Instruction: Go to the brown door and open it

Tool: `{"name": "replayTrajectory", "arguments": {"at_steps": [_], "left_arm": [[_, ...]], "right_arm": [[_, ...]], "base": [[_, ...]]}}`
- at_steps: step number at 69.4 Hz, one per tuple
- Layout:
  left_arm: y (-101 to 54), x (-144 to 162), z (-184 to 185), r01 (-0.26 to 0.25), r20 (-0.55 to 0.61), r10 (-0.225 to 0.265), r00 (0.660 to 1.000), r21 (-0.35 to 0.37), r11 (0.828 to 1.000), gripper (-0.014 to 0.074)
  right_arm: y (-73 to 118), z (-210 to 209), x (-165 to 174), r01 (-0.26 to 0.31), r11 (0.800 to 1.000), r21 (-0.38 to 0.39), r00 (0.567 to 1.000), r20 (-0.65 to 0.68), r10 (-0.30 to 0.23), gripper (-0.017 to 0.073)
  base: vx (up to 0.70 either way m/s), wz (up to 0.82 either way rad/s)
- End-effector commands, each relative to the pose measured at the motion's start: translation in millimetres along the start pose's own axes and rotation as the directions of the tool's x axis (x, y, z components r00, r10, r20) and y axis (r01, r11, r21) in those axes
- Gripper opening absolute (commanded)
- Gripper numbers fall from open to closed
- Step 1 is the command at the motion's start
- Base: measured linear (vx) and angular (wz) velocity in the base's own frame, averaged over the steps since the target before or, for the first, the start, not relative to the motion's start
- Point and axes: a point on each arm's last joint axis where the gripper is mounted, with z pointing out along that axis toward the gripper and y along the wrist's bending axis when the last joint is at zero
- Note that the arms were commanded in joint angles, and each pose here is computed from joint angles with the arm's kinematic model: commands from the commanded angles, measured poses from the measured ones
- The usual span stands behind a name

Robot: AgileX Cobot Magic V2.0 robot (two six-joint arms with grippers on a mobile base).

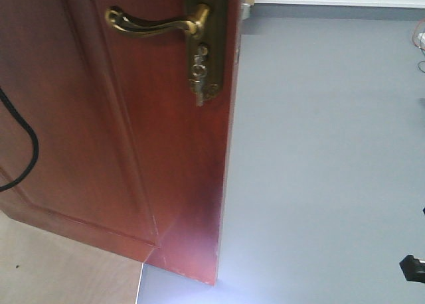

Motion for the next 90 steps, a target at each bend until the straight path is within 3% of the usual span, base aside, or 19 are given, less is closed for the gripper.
{"name": "replayTrajectory", "arguments": {"at_steps": [1,90], "left_arm": [[0.9,-17.8,-4.3,0.097,0.071,-0.096,0.993,-0.01,0.995,0.0011],[0.9,-17.8,-4.3,0.097,0.071,-0.096,0.993,-0.01,0.995,0.0011]], "right_arm": [[-0.2,-0.8,-7.0,0.014,1.0,0.002,0.996,0.086,-0.014,0.0],[-0.2,-0.8,-7.0,0.014,1.0,0.002,0.996,0.086,-0.014,0.0]], "base": [[0.17,0.11],[0.07,0.02]]}}
